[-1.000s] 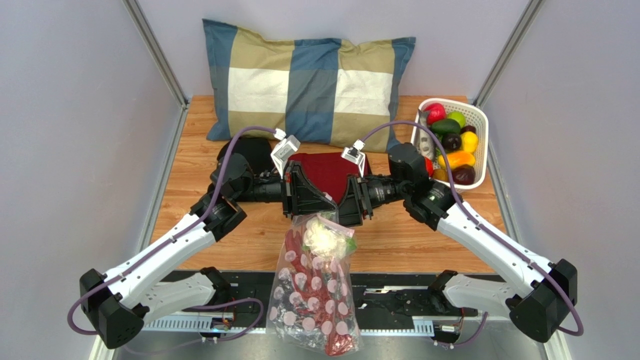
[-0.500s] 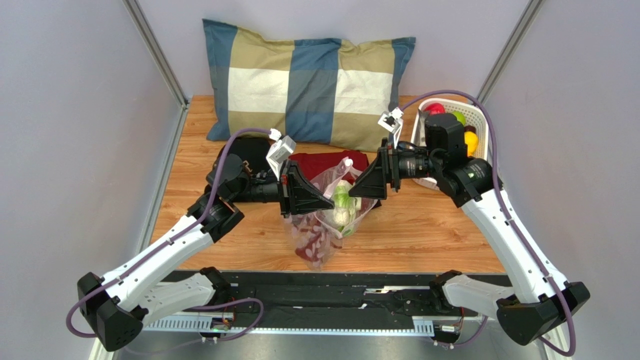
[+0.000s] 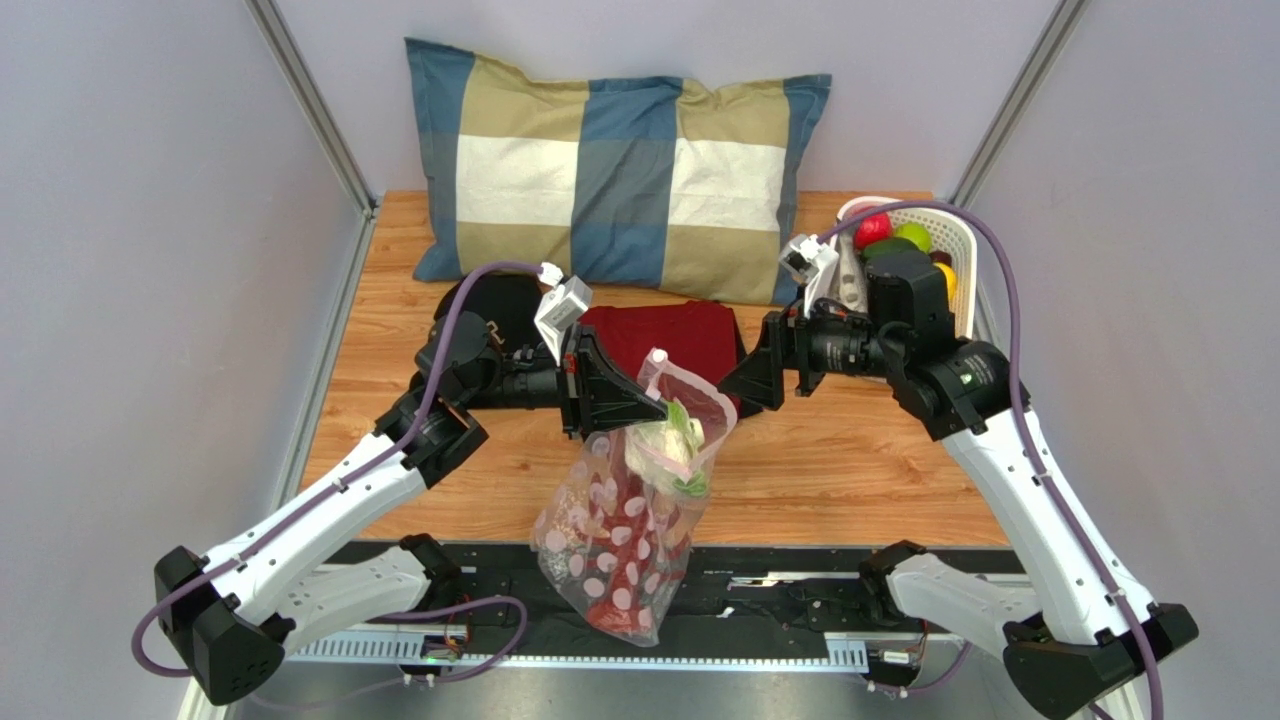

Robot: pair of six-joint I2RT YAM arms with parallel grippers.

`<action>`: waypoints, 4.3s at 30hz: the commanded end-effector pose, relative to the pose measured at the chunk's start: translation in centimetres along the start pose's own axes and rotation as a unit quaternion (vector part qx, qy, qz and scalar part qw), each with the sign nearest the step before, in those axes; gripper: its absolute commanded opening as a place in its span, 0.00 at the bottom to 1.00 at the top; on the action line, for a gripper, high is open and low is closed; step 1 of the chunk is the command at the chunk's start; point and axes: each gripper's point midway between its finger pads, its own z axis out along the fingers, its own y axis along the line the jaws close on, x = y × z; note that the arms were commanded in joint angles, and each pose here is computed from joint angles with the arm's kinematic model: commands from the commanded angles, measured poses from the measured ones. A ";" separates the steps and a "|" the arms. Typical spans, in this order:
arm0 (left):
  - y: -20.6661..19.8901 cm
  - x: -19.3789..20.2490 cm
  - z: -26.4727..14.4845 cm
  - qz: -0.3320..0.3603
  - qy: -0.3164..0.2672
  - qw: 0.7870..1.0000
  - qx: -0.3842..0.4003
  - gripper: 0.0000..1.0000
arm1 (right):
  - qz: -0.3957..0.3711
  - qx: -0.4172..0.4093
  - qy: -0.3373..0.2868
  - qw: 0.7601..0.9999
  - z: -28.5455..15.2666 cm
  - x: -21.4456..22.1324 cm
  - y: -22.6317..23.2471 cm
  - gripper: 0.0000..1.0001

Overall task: Place the food in the zip-top bag and seal the zipper
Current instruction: Place the fake vegetable in the zipper food storage bag, then adjust the zipper food storage bag at the center of the board, then pick up the fake fruit from the bin, then place the fake fruit in the zipper food storage bag.

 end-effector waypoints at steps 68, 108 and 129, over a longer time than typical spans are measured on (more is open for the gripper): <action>6.8 -2.1 -1.5 -0.030 0.040 0.968 -0.244 0.00 | 0.001 0.409 0.007 0.912 -10.6 -5.3 -34.7 0.85; 7.7 -1.0 -1.4 -0.028 0.057 0.968 -0.245 0.00 | -0.009 0.504 0.055 0.862 -13.3 -5.1 -42.6 0.35; 7.7 -1.7 -0.5 -0.036 0.058 0.970 -0.234 0.00 | -0.122 -0.035 -0.105 0.986 -3.5 -9.6 2.5 0.34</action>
